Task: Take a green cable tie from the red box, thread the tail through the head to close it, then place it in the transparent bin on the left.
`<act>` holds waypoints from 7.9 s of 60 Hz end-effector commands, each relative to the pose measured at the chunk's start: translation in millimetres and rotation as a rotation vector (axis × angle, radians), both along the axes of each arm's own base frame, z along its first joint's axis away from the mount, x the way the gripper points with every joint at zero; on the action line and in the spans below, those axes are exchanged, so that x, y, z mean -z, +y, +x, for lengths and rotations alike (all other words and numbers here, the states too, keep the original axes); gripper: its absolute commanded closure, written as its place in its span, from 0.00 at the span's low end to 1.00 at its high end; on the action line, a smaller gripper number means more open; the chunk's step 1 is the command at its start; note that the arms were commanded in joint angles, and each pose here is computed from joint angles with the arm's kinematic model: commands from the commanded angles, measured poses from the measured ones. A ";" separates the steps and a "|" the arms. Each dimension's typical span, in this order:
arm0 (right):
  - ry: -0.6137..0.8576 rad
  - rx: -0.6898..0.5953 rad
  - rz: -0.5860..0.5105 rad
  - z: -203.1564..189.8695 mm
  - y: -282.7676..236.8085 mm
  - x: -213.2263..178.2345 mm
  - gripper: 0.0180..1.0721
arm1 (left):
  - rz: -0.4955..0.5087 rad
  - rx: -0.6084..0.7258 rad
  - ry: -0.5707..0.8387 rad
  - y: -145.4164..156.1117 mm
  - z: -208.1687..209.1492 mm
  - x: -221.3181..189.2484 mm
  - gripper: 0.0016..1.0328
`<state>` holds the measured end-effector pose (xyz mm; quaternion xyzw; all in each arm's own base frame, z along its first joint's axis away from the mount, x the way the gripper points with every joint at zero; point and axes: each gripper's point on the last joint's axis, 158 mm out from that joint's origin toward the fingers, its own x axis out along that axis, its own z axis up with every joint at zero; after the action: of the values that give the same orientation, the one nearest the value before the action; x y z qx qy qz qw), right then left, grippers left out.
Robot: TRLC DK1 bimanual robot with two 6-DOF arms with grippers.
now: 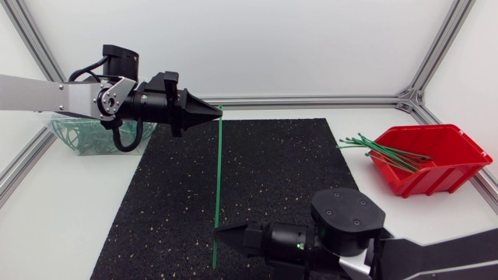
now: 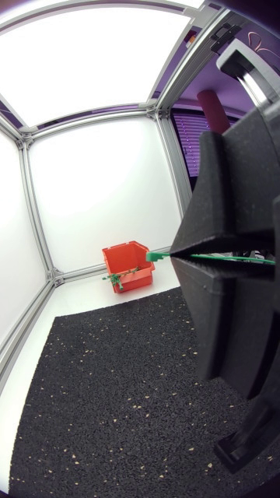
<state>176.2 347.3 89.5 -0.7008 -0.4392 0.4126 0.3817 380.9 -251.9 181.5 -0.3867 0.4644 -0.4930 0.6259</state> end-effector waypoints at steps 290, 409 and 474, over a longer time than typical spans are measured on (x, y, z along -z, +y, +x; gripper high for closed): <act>3.255 1.160 -0.059 -59.3 -30.5 -234.5 0.95 | -0.042 -0.142 -0.618 -30.1 -208.5 -87.6 0.97; 3.322 1.392 -0.062 -55.6 -39.5 -220.9 0.95 | -0.083 -0.223 -0.739 -41.6 -215.8 -107.0 0.97; 3.336 1.417 -0.044 -45.0 -37.4 -210.5 0.95 | -0.107 -0.258 -0.762 -32.9 -212.9 -125.0 0.97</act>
<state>128.1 309.1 306.5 -0.3566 -0.7072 -0.4030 -0.4585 168.0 -288.4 286.6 -0.2616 0.1479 -0.5378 0.7877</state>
